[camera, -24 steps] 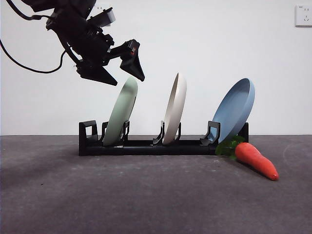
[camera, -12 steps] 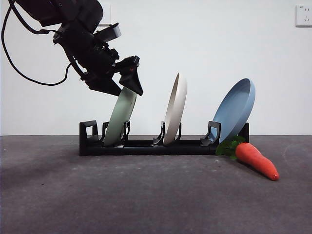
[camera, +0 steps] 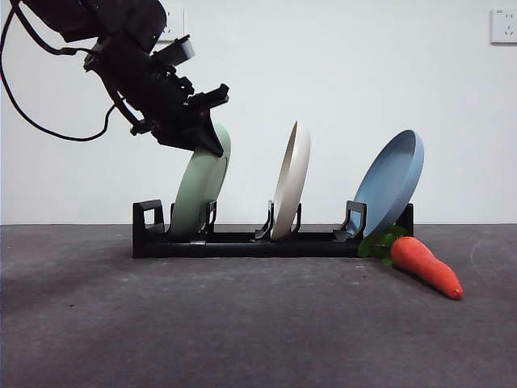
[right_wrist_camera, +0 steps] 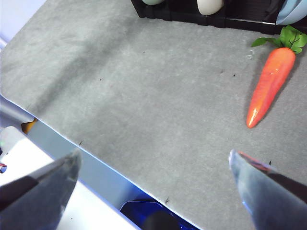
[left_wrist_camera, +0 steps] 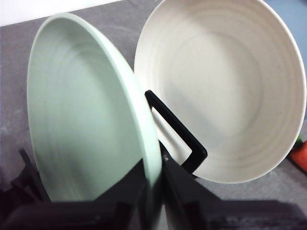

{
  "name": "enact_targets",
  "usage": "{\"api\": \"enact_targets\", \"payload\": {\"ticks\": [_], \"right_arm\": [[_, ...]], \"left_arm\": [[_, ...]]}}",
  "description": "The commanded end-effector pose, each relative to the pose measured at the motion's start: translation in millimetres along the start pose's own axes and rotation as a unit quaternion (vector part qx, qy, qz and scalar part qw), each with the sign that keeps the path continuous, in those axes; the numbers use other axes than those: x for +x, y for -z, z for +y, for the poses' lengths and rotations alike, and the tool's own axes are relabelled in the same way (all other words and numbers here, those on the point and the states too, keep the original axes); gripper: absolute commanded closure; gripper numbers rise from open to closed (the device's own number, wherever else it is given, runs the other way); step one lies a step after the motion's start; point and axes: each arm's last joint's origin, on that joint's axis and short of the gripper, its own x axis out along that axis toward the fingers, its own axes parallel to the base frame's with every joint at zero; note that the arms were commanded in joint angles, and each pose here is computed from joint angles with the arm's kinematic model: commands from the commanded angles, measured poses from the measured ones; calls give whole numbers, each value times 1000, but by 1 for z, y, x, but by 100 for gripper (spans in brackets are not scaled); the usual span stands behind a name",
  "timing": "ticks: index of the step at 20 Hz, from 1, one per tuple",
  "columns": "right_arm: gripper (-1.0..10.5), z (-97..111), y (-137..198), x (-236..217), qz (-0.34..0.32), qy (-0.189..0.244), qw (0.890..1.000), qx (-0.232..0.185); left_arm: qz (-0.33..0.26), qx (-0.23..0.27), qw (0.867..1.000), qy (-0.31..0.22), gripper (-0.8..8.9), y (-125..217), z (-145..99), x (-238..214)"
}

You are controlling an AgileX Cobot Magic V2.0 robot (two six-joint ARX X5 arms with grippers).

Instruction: Take the green plate from the plate rack,put the plate on the table,take the carrot from the table,put the carrot in the plate

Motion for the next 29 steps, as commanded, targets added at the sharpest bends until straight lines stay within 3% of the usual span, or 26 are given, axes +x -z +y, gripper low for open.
{"api": "enact_targets", "payload": {"ticks": [1,10,13,16,19,22,25,29], "right_arm": [[380,1,-1,-1,-2,-1,1000,1],[380,1,-1,-1,-2,-1,1000,-1],[380,1,-1,-1,-2,-1,1000,-1],[380,1,-1,-1,-2,-1,1000,-1],[380,1,-1,-1,-2,-1,1000,-1],[380,1,-1,-1,-2,-1,1000,-1],[380,1,-1,-1,-2,-1,1000,-1],[380,1,-1,-1,-2,-1,1000,-1]], "left_arm": [[-23,-9,1000,10,821,-11,-4,-13],[-82,11,997,6,820,-51,-25,-84],[-86,69,994,17,819,-61,-51,-130],[-77,156,985,-7,819,-61,-86,-176],[-25,236,971,-24,819,-48,-120,-200],[79,286,954,-45,819,-23,-144,-198],[119,324,937,-59,819,3,-163,-186],[159,375,910,-75,819,61,-178,-153]]}}
